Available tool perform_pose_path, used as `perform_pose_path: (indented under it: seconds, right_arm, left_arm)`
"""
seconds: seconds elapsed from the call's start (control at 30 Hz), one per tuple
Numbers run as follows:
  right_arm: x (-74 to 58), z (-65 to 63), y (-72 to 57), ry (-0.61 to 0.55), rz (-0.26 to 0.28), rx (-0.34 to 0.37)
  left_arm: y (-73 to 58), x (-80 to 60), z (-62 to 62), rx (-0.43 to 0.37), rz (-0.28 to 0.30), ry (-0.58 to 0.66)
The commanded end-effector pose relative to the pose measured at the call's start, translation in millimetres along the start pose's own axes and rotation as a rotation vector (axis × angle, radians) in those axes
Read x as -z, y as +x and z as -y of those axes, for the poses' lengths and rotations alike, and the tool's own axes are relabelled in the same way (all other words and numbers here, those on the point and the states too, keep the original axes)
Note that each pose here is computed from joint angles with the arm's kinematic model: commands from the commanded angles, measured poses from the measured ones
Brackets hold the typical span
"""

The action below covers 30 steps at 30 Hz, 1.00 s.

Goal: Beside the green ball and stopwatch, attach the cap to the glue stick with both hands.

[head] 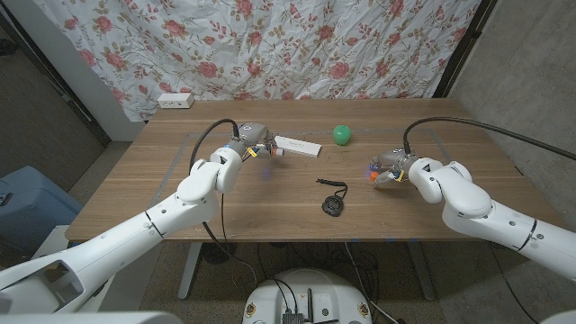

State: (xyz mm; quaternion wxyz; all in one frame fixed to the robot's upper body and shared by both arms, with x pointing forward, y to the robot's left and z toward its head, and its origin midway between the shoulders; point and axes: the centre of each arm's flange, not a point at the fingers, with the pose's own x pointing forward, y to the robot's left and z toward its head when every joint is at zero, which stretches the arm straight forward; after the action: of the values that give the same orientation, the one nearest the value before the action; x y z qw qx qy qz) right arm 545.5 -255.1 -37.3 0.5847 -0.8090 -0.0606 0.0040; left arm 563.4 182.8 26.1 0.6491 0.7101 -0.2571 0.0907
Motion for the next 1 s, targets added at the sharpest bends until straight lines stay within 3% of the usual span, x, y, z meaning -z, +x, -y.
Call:
perform_pose_path:
  seconds: [0.03, 0.6, 1.0]
  right_arm:
    - [-1.7, -1.1, 2.7, -0.002, -0.012, 0.042]
    - [-1.2, -1.5, 7.1, -0.001, -0.005, 0.088]
    - [-2.0, -10.0, 10.5, -0.017, 0.0, 0.133]
  left_arm:
    - [0.9, 1.2, 1.0, 0.008, 0.001, 0.004]
    - [8.0, 0.2, 2.9, 0.021, 0.02, 0.004]
    - [12.2, 2.1, 2.0, 0.023, 0.016, 0.008]
